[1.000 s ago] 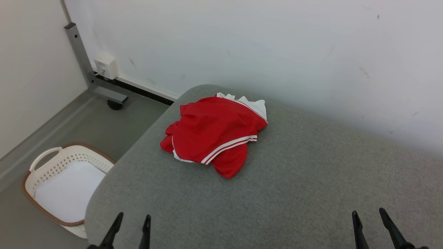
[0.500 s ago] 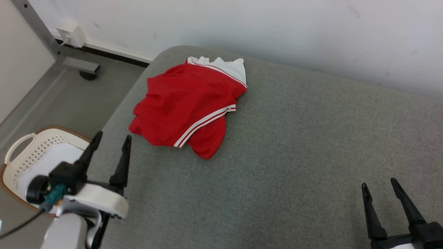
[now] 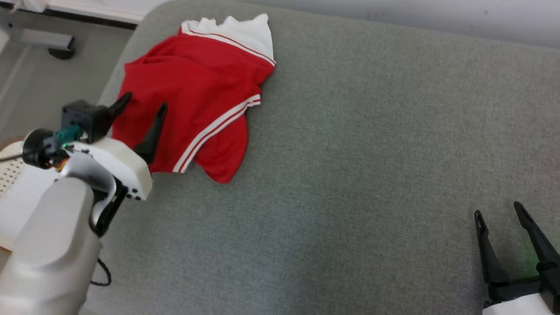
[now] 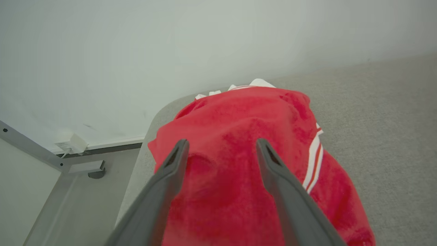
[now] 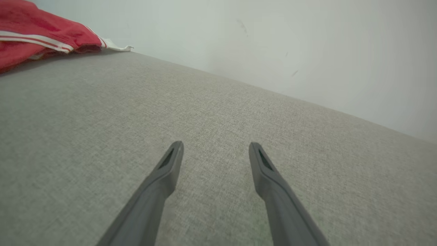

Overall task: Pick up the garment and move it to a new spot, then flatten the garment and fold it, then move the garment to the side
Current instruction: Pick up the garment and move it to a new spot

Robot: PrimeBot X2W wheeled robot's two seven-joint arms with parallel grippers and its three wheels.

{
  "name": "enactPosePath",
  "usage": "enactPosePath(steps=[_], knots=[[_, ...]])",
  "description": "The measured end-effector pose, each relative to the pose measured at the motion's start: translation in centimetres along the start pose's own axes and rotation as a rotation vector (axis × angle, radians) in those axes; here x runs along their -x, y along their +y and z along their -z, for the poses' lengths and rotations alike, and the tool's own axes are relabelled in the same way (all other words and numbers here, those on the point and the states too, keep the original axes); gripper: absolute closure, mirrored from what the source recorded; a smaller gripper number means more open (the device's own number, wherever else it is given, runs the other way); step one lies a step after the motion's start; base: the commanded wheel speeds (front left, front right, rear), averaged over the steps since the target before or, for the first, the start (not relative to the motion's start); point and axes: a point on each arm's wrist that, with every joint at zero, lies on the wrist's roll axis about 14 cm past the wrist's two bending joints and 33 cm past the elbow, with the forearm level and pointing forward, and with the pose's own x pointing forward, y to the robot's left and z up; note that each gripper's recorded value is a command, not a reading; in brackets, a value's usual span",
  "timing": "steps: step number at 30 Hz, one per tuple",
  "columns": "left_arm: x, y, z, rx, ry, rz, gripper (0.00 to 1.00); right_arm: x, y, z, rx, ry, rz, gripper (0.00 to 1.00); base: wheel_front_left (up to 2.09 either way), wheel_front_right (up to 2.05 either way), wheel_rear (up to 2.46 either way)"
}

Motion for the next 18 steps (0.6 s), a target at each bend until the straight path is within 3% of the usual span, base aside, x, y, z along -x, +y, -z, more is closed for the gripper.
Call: enactPosePath(steps=[4, 13, 14, 15, 16, 18], knots=[[-1.9, -0.1, 3.8, 0.015, 0.15, -0.002, 0.0, -0.2, -0.6, 1.0, 0.011, 0.019, -0.002, 0.0, 0.0, 0.0, 0.0], [-4.9, -1.4, 8.0, 0.038, 0.268, -0.01, 0.02, 0.0, -1.7, 2.2, 0.024, 0.037, 0.007, 0.0, 0.0, 0.0, 0.0], [-4.9, -1.5, 8.3, 0.039, 0.276, -0.011, 0.32, 0.1, -1.9, 2.2, 0.026, 0.039, 0.01, 0.0, 0.0, 0.0, 0.0], [-5.0, -1.6, 8.4, 0.042, 0.279, -0.011, 0.73, 0.2, -2.0, 2.1, 0.029, 0.039, 0.014, 0.0, 0.0, 0.0, 0.0], [-5.0, -1.7, 8.6, 0.044, 0.28, -0.012, 1.0, 0.3, -2.1, 2.1, 0.031, 0.039, 0.017, 0.0, 0.0, 0.0, 0.0], [-5.0, -1.9, 8.5, 0.051, 0.269, -0.014, 1.0, 0.5, -2.3, 2.0, 0.033, 0.041, 0.022, 0.0, 0.0, 0.0, 0.0]])
